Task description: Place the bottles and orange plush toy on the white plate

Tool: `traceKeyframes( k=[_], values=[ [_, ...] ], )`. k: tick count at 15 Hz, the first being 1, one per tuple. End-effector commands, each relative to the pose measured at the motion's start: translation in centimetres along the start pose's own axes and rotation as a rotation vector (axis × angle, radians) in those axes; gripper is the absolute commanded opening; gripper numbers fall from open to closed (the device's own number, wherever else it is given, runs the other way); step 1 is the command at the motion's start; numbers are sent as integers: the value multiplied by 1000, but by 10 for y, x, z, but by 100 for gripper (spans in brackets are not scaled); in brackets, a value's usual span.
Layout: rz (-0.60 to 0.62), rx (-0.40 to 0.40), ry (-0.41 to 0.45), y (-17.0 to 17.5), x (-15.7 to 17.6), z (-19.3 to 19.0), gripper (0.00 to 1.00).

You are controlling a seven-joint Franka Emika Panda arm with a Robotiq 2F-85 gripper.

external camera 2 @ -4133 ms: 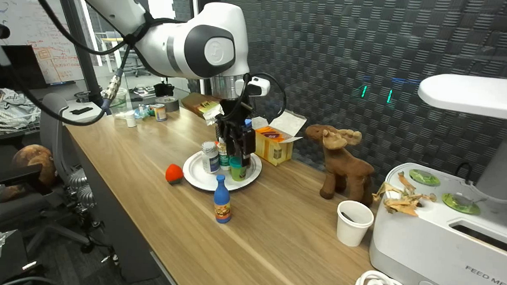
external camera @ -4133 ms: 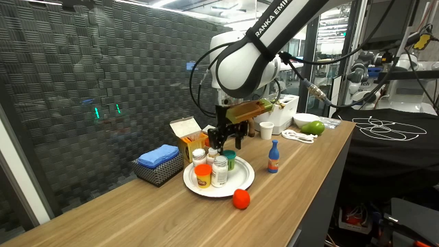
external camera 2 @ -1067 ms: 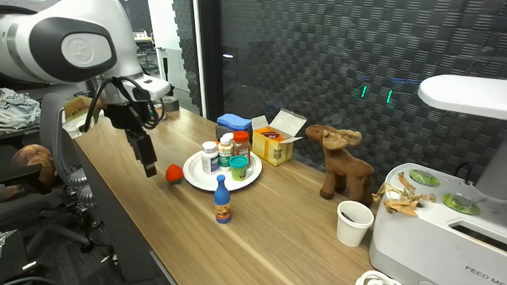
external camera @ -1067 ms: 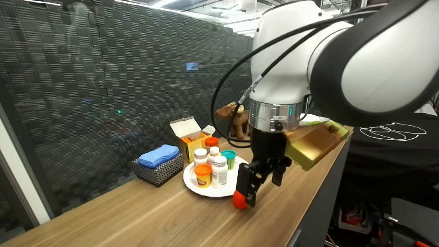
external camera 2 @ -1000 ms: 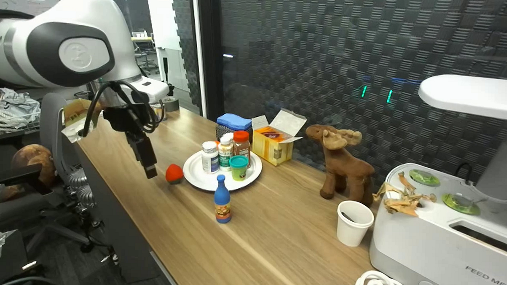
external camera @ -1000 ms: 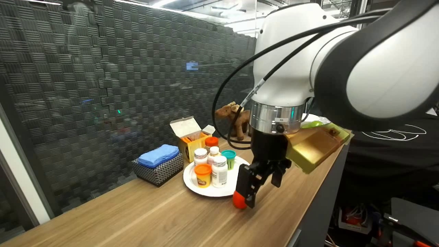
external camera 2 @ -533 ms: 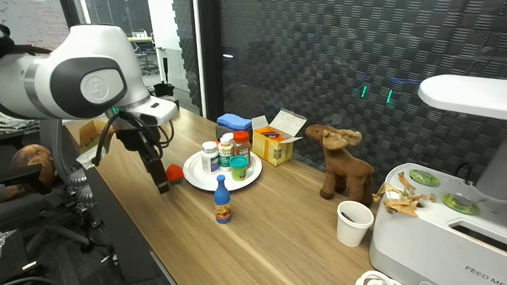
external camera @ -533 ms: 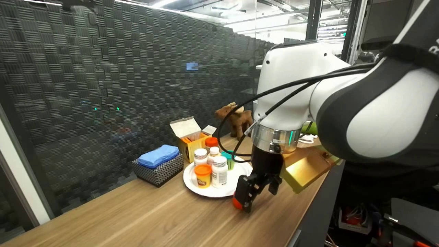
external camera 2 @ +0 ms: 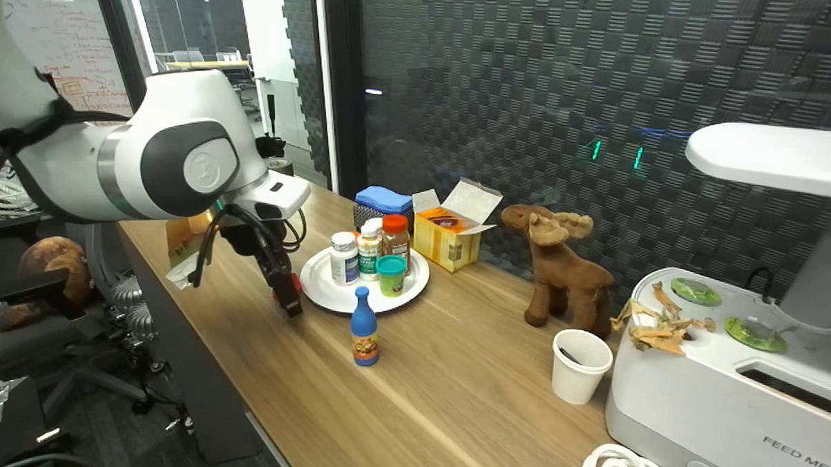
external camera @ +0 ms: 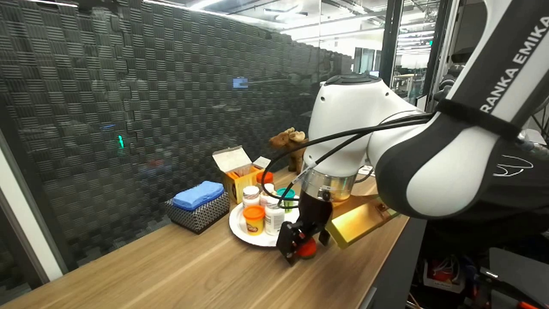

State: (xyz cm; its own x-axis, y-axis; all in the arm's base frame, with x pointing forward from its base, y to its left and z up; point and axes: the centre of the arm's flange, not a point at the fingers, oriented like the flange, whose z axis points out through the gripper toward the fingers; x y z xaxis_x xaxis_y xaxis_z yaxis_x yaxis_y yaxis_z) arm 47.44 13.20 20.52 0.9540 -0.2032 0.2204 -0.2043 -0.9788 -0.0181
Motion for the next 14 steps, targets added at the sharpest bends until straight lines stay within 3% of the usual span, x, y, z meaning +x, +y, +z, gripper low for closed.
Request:
traceKeyframes(
  k=[1, 2, 3, 9, 10, 14],
  values=[
    [0, 17, 46, -16, 4, 3, 100],
    [-5, 18, 46, -17, 2, 2, 75],
    [-18, 30, 32, -18, -1, 0, 74],
    [-37, 61, 21, -14, -22, -14, 28],
    [-40, 67, 21, -15, -26, -16, 23],
    [-1, 118, -34, -9, -32, -24, 23]
  ],
)
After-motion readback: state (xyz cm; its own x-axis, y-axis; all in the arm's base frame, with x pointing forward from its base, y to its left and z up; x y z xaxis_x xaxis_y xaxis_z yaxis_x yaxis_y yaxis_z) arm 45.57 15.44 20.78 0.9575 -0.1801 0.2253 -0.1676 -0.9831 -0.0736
